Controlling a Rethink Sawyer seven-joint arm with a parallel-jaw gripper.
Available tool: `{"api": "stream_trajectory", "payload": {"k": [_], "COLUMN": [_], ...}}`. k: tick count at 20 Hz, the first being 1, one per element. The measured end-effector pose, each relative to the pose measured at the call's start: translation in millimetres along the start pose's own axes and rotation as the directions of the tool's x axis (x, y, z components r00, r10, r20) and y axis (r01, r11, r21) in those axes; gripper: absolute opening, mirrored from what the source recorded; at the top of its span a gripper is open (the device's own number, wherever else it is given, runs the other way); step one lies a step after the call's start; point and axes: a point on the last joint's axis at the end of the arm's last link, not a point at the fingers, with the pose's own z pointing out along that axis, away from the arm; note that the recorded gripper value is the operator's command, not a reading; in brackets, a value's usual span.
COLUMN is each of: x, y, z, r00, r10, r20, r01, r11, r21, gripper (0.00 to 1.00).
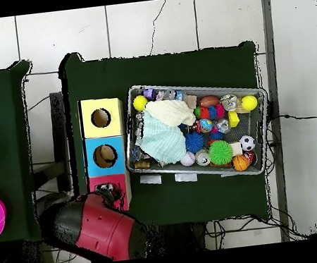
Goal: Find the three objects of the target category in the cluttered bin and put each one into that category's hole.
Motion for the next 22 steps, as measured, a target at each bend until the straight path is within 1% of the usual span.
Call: {"api": "stream_trajectory", "payload": {"k": [2, 3, 4, 9, 11, 15, 18, 20, 22], "x": [-0.4, 0.3, 1.5, 4.9, 4.6, 3.4, 4.4, 7.0, 8.3], "y": [-4, -9, -12, -18, -18, -18, -17, -18, -18], "z": [0, -1, -2, -4, -5, -3, 0, 3, 4], "r00": [0.9981, 0.9921, 0.9846, 0.9615, 0.9544, 0.9515, 0.9482, 0.9443, 0.9429], "r10": [-0.032, -0.068, -0.096, -0.155, -0.166, -0.168, -0.173, -0.181, -0.184], "r20": [0.053, 0.106, 0.146, 0.227, 0.248, 0.258, 0.267, 0.275, 0.278], "r01": [0.033, 0.069, 0.098, 0.162, 0.175, 0.178, 0.183, 0.191, 0.194], "r11": [0.9995, 0.9976, 0.9951, 0.9868, 0.9846, 0.9839, 0.9830, 0.9815, 0.9809], "r21": [-0.003, -0.005, -0.006, -0.010, -0.012, -0.016, -0.015, -0.012, -0.010], "gripper": [0.00, 0.00, 0.00, 0.00, 0.00, 0.00, 0.00, 0.00, 0.00]}}
